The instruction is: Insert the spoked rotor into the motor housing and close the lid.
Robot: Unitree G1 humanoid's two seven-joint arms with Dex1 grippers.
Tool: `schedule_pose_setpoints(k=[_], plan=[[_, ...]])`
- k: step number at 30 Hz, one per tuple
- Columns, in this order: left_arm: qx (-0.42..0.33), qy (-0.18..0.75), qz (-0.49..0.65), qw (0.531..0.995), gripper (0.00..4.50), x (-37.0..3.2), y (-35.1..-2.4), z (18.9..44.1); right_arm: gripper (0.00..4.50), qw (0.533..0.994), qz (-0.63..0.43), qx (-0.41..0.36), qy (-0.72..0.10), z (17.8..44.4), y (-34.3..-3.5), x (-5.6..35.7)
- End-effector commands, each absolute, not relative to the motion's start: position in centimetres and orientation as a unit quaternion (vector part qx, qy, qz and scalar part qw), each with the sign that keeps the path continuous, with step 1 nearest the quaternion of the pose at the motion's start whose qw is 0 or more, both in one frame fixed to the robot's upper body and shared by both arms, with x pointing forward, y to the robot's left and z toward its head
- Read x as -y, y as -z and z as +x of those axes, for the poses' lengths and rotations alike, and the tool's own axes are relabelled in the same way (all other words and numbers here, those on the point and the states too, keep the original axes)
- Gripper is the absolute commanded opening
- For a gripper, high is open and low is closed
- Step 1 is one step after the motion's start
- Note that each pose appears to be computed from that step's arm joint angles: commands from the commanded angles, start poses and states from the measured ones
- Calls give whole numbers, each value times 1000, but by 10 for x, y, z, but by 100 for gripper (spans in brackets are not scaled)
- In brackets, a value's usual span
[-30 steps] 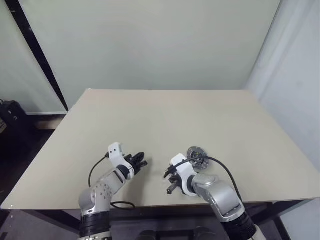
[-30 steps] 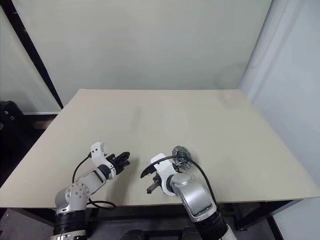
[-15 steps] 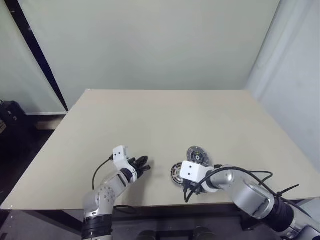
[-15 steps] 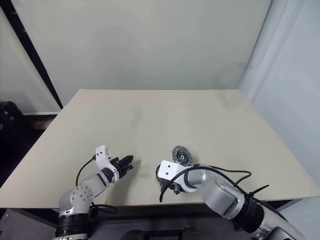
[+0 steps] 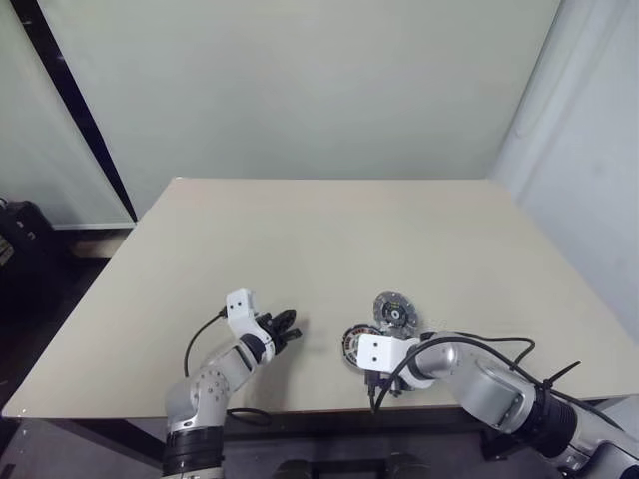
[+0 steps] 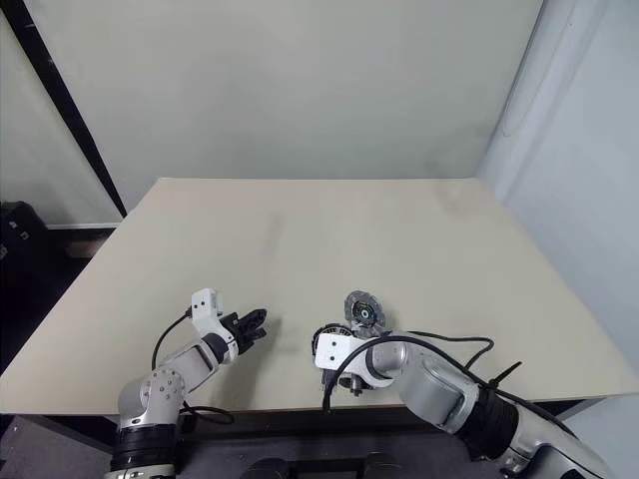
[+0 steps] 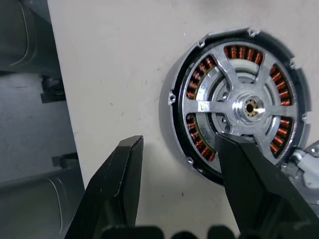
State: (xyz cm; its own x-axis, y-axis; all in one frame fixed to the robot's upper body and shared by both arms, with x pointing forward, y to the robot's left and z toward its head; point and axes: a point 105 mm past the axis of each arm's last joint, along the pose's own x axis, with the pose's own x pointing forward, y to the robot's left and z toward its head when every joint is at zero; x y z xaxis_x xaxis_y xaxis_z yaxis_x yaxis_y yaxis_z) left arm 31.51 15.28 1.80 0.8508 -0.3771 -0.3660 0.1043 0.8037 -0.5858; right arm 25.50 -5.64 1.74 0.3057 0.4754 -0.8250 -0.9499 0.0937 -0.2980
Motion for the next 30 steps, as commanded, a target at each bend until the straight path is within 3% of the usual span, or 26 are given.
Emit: schedule_pose_setpoints(k=[1,7,13,18,26,30], plan=[[-216,142,-277,925,0,-152,-32,319,198,697,-437,-262,-505,263,-21,58],[-215,141,-276,926,0,-153,-33,319,15,702,-438,-252,-501,265,-21,57],[-215,141,-277,926,0,-153,-33,319,8,717,-427,-245,-494,268,-24,53],[-215,140,-277,926,0,-153,-31,320,8,759,-343,-255,-491,265,-37,34],[-212,139,-280,926,0,-151,-29,323,8,758,-254,-292,-524,249,-54,4],[-211,141,-281,925,0,-147,-28,323,8,755,-263,-287,-528,248,-53,-3]])
